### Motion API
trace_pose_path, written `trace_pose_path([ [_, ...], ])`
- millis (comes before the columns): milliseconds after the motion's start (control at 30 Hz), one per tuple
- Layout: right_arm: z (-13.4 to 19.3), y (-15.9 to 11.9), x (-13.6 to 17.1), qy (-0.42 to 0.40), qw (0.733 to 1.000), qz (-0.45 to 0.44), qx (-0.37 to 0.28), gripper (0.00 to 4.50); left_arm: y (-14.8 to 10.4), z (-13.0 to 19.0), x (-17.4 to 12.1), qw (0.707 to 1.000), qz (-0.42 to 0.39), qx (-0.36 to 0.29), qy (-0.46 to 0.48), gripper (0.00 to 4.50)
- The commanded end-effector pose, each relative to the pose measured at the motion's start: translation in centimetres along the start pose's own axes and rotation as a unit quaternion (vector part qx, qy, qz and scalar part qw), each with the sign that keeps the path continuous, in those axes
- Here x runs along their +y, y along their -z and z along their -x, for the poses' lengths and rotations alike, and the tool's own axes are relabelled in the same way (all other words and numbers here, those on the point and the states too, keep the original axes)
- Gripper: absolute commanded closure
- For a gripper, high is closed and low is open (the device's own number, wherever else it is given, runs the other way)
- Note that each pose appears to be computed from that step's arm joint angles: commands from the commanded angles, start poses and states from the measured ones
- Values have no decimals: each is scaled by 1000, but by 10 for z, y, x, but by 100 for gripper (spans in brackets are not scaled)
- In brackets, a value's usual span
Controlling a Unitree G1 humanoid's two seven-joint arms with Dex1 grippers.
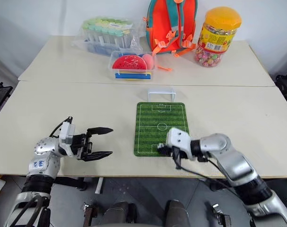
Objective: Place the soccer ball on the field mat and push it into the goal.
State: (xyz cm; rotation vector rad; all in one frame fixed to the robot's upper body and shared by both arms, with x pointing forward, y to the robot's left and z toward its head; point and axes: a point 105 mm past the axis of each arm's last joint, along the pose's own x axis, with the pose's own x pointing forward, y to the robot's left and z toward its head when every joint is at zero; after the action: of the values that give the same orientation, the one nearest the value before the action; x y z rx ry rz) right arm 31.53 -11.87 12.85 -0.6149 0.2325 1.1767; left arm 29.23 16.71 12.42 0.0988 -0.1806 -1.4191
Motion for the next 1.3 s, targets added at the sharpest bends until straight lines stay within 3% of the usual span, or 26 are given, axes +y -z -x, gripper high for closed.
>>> trace_pose_path([
  [33, 30, -24, -67, 135, 990, 41, -22, 448, -5, 0, 4, 1000, -13, 0, 5, 0],
  [167, 64, -53, -105, 227, 970, 58, -63, 448, -8, 1, 10, 1000, -21, -6, -9, 0],
  [300, 84, -61, -109, 247, 964, 49, -85, 448, -17, 5, 21, 998, -33, -28, -41, 0],
  [533, 130, -27, -84, 219, 973, -13, -75, 448, -35, 28, 36, 993, -55, -44, -91, 0],
  [633, 147, -4, -67, 194, 978, -46, -64, 390, -44, 38, 39, 991, -64, -50, -103, 0],
  [733, 164, 19, -52, 182, 979, -71, -54, 302, -47, 49, 38, 990, -60, -44, -116, 0],
  [1033, 196, 68, -20, 166, 979, -112, -38, 3, -35, 85, 28, 988, 15, 20, -155, 0],
  [1300, 194, 77, -17, 202, 968, -138, -57, 3, -34, 82, 34, 977, 0, 26, -210, 0],
])
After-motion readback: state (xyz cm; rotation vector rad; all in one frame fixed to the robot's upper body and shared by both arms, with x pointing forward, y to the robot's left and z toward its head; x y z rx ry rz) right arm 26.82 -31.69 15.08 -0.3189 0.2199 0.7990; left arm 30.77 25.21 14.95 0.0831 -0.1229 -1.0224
